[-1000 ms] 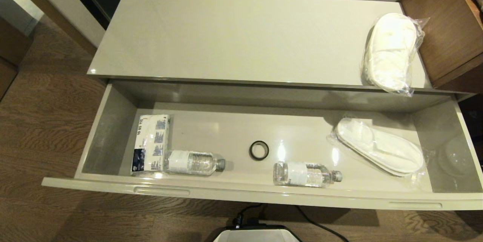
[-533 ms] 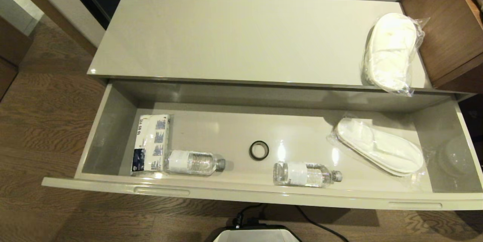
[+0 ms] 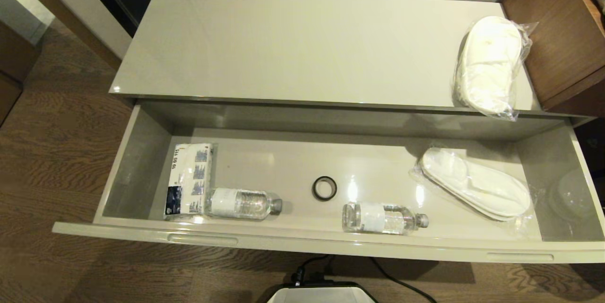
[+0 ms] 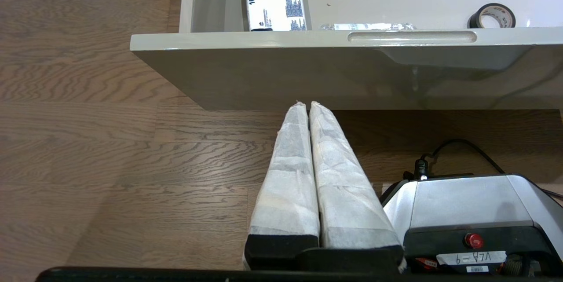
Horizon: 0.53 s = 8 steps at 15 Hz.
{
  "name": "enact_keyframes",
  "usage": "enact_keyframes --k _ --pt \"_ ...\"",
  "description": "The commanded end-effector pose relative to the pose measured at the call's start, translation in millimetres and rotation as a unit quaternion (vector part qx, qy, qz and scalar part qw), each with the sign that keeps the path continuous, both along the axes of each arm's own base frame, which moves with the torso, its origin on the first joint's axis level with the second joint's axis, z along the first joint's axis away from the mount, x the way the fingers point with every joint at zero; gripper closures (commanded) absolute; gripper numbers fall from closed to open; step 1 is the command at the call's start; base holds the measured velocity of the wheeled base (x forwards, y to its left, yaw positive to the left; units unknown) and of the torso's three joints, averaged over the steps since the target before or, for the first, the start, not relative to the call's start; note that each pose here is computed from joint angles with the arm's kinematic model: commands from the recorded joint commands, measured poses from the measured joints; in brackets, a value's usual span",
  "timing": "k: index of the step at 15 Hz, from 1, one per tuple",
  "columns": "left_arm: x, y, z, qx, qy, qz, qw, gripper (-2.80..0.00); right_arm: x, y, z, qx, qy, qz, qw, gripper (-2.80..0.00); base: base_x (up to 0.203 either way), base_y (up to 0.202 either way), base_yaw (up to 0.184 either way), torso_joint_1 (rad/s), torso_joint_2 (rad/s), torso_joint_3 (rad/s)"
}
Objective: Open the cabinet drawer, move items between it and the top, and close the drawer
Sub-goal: Pick up the disposable slippers on the table
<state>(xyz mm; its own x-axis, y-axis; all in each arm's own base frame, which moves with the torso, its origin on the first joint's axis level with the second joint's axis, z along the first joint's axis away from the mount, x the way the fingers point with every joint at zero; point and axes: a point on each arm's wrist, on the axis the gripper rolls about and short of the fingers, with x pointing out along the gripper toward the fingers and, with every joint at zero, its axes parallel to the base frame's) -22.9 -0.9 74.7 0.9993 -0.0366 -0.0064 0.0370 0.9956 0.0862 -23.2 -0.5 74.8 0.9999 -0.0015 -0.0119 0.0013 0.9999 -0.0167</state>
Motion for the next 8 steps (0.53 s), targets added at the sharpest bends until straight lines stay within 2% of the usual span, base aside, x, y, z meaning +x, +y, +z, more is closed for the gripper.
enact_keyframes --k 1,4,8 --pt "0 0 0 0.000 0.001 0.000 1.0000 0.00 -1 0 0 0.007 -0.009 -0.001 1.000 0.00 0.000 0.000 0.000 0.000 0.00 0.000" --pt "0 0 0 0.001 0.001 0.000 1.0000 0.00 -4 0 11 0.015 -0.039 -0.006 0.999 0.00 0.000 0.000 0.000 0.000 0.00 0.000" --pt "0 0 0 0.000 0.001 0.001 1.0000 0.00 -57 -1 84 0.045 -0.080 -0.004 0.996 0.00 0.000 0.000 0.000 0.000 0.00 0.000"
